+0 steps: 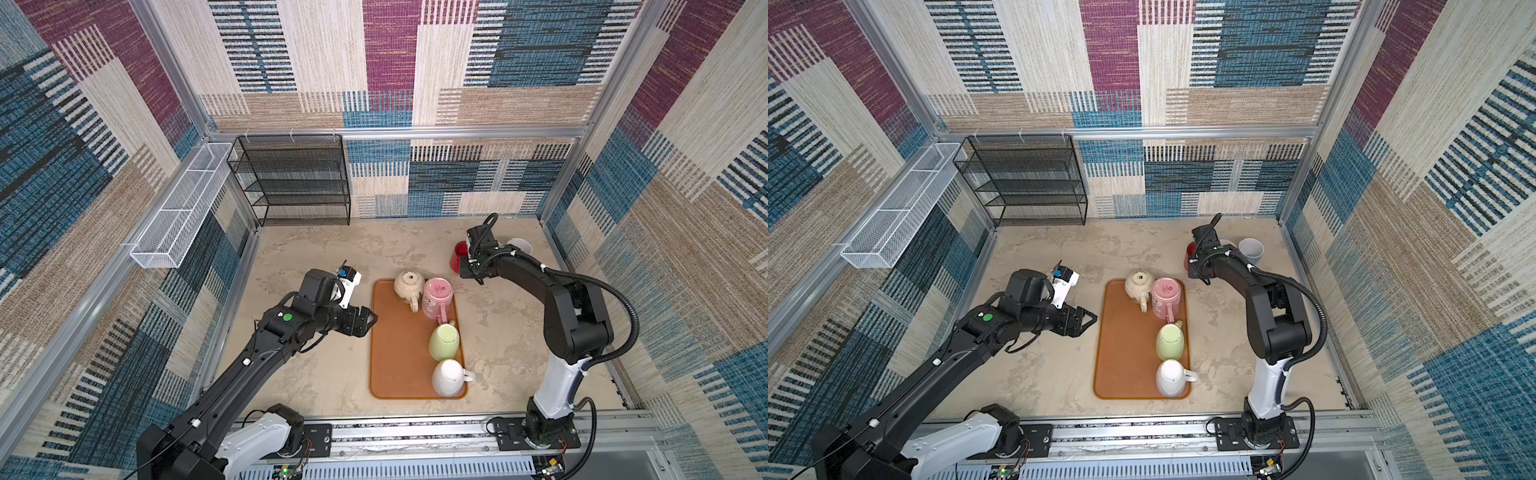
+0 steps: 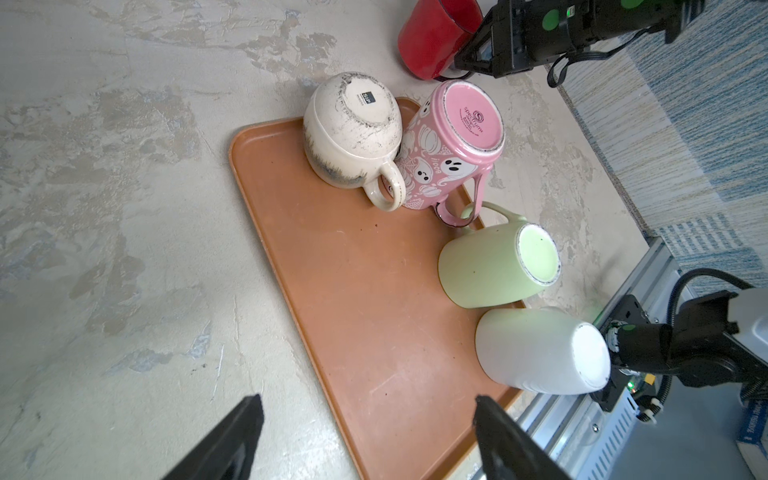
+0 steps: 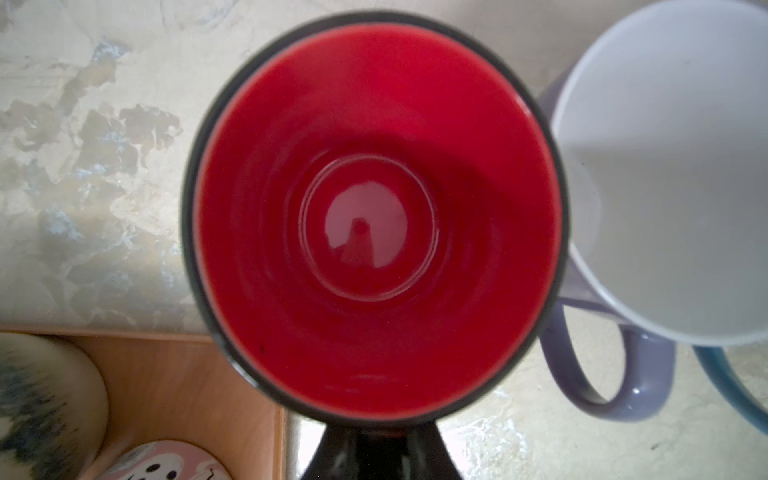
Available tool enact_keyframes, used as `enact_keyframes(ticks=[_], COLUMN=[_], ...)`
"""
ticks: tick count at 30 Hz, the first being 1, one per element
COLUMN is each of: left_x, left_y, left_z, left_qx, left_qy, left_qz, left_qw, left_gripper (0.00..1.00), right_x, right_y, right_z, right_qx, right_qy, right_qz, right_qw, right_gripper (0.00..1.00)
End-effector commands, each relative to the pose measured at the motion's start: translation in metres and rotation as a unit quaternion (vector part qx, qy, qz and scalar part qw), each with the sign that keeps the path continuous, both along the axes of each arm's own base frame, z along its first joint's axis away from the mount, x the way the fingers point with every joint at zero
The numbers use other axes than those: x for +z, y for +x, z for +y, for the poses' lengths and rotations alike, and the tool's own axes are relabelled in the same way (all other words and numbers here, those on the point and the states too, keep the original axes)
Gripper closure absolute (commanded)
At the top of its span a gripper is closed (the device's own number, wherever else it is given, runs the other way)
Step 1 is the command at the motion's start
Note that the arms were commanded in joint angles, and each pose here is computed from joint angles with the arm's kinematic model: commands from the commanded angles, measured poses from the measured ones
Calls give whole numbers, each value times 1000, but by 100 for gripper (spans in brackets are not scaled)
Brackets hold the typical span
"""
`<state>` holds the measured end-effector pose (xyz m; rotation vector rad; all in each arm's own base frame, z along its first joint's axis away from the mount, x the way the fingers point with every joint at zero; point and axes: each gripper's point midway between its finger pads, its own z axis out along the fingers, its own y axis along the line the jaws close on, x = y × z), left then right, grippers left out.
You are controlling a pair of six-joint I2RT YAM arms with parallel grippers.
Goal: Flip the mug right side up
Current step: 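Lower the red mug upright beside the purple mug with the right gripper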
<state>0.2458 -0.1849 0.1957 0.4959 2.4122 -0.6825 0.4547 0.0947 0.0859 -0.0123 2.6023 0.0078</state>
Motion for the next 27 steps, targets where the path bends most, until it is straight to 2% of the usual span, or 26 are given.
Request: enact_keyframes(ticks=[1, 5, 8, 20, 27], left_x=[0, 1, 0, -3, -1], left_y=[-2, -2, -2, 0, 4], left_z=[0, 0, 0, -2, -4], left_qx=[-12, -13, -13, -14, -15], left_qy=[7, 7, 7, 9, 14], left_qz=[-5, -5, -5, 5, 11], left_qw=[1000, 1000, 1000, 1000, 1000], left_gripper=[16, 16, 16, 17, 18], right_x=[10, 9, 9, 38, 58], right_y=[12, 11, 11, 5, -12], right_z=[-1, 0, 0, 8, 23], right_qx=[-3, -2, -1, 9, 24], right_qy=[-13, -17, -17, 0, 12], right_qz=[-29, -27, -27, -51, -67], right_qw=[999, 999, 999, 999, 997], right_gripper=[79, 69, 66, 59, 57])
